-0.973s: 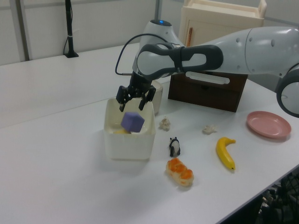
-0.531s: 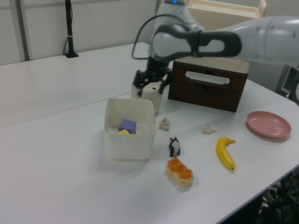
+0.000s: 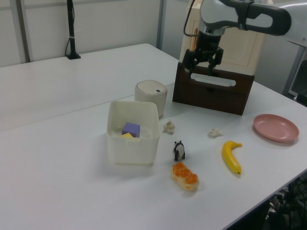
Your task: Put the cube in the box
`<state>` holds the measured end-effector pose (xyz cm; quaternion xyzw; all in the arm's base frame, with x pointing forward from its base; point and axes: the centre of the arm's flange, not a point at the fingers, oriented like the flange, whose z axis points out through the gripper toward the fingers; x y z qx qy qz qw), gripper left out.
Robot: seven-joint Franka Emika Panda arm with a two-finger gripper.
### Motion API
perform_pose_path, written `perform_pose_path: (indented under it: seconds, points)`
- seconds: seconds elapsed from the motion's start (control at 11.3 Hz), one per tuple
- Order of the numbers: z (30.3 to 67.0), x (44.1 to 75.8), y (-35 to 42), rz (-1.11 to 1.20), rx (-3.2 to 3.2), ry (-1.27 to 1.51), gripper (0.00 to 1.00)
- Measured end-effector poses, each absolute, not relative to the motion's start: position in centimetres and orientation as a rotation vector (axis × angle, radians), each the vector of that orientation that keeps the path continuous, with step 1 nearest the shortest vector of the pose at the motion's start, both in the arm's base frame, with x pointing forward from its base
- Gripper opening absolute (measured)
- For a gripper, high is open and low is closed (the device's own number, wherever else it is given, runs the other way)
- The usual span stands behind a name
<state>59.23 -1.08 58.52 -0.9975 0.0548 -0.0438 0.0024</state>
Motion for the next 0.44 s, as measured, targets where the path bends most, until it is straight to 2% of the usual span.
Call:
perform_pose_path:
  seconds: [0.44]
  points:
    - [57.2,59.4,-1.1,-0.095,-3.132,0.171,1.00]
